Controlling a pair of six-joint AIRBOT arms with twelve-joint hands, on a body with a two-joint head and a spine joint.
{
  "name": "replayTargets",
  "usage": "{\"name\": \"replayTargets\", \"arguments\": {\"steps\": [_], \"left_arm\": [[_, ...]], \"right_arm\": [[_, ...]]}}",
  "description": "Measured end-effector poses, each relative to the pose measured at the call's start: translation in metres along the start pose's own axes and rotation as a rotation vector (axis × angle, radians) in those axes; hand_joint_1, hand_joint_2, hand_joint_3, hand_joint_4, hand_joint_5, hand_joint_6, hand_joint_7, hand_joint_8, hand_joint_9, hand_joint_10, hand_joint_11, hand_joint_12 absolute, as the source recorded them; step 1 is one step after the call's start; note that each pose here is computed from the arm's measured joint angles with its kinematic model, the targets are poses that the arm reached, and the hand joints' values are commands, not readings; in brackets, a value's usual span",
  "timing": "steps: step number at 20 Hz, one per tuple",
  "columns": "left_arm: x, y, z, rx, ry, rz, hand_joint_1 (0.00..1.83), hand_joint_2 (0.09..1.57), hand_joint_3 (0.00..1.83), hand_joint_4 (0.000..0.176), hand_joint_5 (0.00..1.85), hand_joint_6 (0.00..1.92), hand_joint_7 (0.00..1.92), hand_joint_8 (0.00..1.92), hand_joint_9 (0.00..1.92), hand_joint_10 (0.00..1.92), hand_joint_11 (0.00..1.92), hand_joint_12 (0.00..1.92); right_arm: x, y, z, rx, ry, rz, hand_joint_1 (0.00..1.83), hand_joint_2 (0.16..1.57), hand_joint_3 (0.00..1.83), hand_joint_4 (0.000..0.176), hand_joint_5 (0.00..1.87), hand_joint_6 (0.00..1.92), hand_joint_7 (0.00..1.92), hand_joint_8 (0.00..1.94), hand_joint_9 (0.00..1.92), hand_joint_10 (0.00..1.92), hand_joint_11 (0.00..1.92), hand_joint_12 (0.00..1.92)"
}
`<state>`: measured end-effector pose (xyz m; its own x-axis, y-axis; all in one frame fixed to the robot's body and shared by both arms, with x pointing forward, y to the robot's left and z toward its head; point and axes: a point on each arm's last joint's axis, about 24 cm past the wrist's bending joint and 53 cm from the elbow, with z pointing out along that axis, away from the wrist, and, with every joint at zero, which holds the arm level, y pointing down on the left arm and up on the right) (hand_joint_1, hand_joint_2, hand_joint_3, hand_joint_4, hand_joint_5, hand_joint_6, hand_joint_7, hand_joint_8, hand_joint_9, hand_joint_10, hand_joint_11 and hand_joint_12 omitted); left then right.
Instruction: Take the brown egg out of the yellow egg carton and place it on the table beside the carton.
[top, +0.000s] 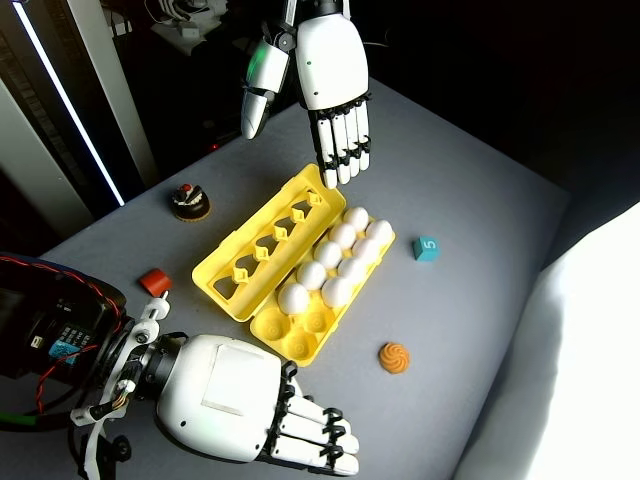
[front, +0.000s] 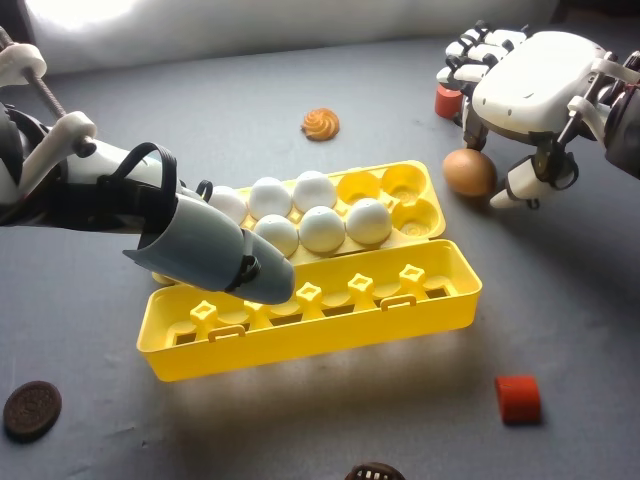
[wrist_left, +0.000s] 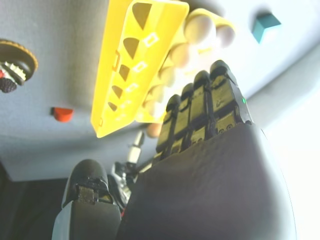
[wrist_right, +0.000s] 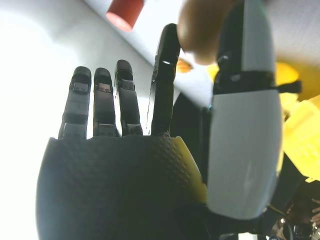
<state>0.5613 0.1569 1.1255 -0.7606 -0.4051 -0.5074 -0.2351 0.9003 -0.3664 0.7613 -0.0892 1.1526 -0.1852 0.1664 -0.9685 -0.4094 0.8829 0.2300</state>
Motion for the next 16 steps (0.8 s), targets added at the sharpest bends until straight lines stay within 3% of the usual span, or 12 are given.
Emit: {"name": "replayTargets", "arguments": {"steps": [2,4,5,11,14,16], "left_arm": [[0.0,0.001,0.0,-0.002,0.0,0.0,0.0,1.12,0.0,0.0,0.01,0.0,0.0,0.0,0.0,0.0,0.0,0.0],[0.0,0.0,0.0,-0.001,0.0,0.0,0.0,1.12,0.0,0.0,0.01,0.0,0.0,0.0,0.0,0.0,0.0,0.0],[0.0,0.0,0.0,-0.001,0.0,0.0,0.0,1.12,0.0,0.0,0.01,0.0,0.0,0.0,0.0,0.0,0.0,0.0],[0.0,0.0,0.0,-0.002,0.0,0.0,0.0,1.12,0.0,0.0,0.02,0.01,0.0,0.0,0.0,0.0,0.0,0.0],[0.0,0.0,0.0,0.0,0.0,0.0,0.0,1.12,0.0,0.0,0.01,0.0,0.0,0.0,0.0,0.0,0.0,0.0],[0.0,0.0,0.0,0.001,0.0,0.0,0.0,1.12,0.0,0.0,0.0,0.0,0.0,0.0,0.0,0.0,0.0,0.0]], "right_arm": [[0.001,0.0,0.0,0.0,0.001,0.0,0.93,0.84,0.0,0.097,0.95,0.02,0.17,0.01,0.0,0.0,0.0,0.0],[0.001,0.0,0.0,0.0,0.001,0.0,0.91,0.83,0.0,0.121,0.93,0.0,0.18,0.01,0.0,0.0,0.0,0.0],[0.001,0.0,0.0,0.0,0.001,0.0,0.9,0.83,0.0,0.117,0.92,0.0,0.17,0.0,0.0,0.0,0.0,0.0],[-0.002,-0.001,-0.004,0.0,0.001,0.0,0.87,0.83,0.0,0.134,0.91,0.0,0.18,0.0,0.0,0.0,0.0,0.0],[-0.021,0.0,-0.011,-0.007,-0.022,0.0,0.86,0.83,0.0,0.143,0.9,0.0,0.18,0.0,0.0,0.0,0.0,0.0],[-0.037,0.0,-0.018,-0.011,-0.043,-0.001,0.87,0.82,0.0,0.133,0.91,0.01,0.2,0.01,0.0,0.0,0.0,0.0]]}}
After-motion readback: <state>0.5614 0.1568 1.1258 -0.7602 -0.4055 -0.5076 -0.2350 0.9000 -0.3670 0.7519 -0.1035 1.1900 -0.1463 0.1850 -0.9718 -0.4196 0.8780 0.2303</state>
